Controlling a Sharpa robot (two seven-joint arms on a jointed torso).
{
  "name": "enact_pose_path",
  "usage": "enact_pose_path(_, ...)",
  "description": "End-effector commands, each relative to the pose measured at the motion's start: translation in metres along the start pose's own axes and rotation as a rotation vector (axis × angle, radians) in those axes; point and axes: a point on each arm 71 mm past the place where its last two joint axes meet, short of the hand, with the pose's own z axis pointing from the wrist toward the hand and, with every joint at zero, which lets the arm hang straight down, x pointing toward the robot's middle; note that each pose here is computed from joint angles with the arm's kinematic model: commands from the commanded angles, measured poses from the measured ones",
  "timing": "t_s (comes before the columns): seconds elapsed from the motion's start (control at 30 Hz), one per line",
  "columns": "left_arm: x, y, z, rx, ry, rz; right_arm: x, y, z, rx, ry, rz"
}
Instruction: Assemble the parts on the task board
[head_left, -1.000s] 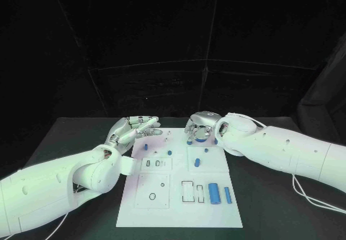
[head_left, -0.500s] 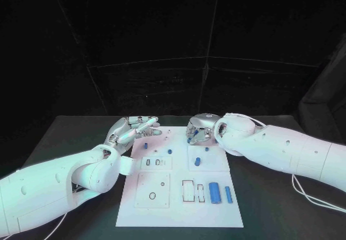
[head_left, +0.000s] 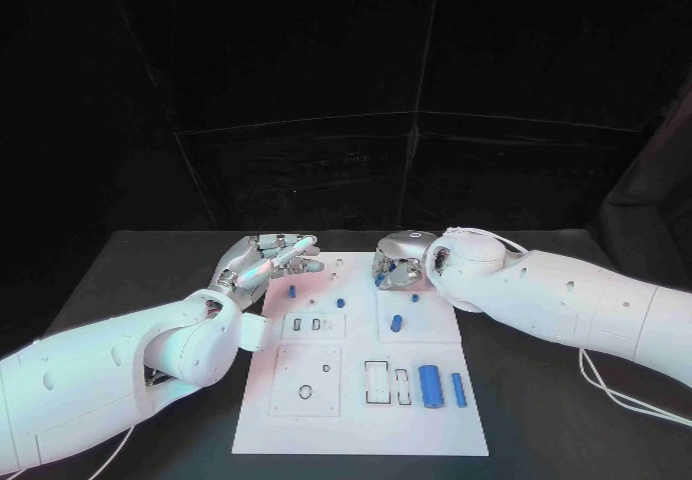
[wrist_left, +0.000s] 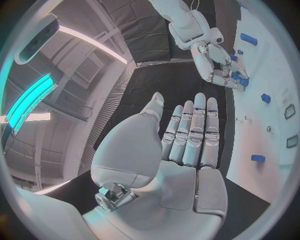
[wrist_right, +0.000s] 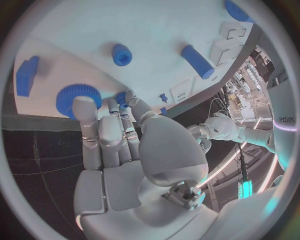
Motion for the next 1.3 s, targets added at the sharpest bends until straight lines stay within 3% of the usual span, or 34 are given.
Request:
enact_pose_path(0.03,0.0017,-0.0011,0.0007,0.005,0.019,-0.003,0.000,0.000,0.001,0.007,0.012,-0.009)
enact_pose_path(0.57,0.0000,-0.0003,0.0001,-0.010,0.024,-0.006,-0.014,0.008,-0.003,-0.002,-0.166,0.026)
enact_pose_path(0.77,0.0000,-0.0001,0.0003,-0.011,0.026,-0.007,-0.019,0.011,0.004,0.026,-0.241,0.042)
enact_pose_path(1.0,0.0004,0.0002,0.0008,-0.012,0.028,-0.008,-0.020,0.018,0.017,0.033,-0.263,0.047)
enact_pose_path(1.3,-0.0009,-0.0008,0.0002,-0.011,0.026,-0.006,-0.019,0.032,0.035,0.046,-0.254,0.050)
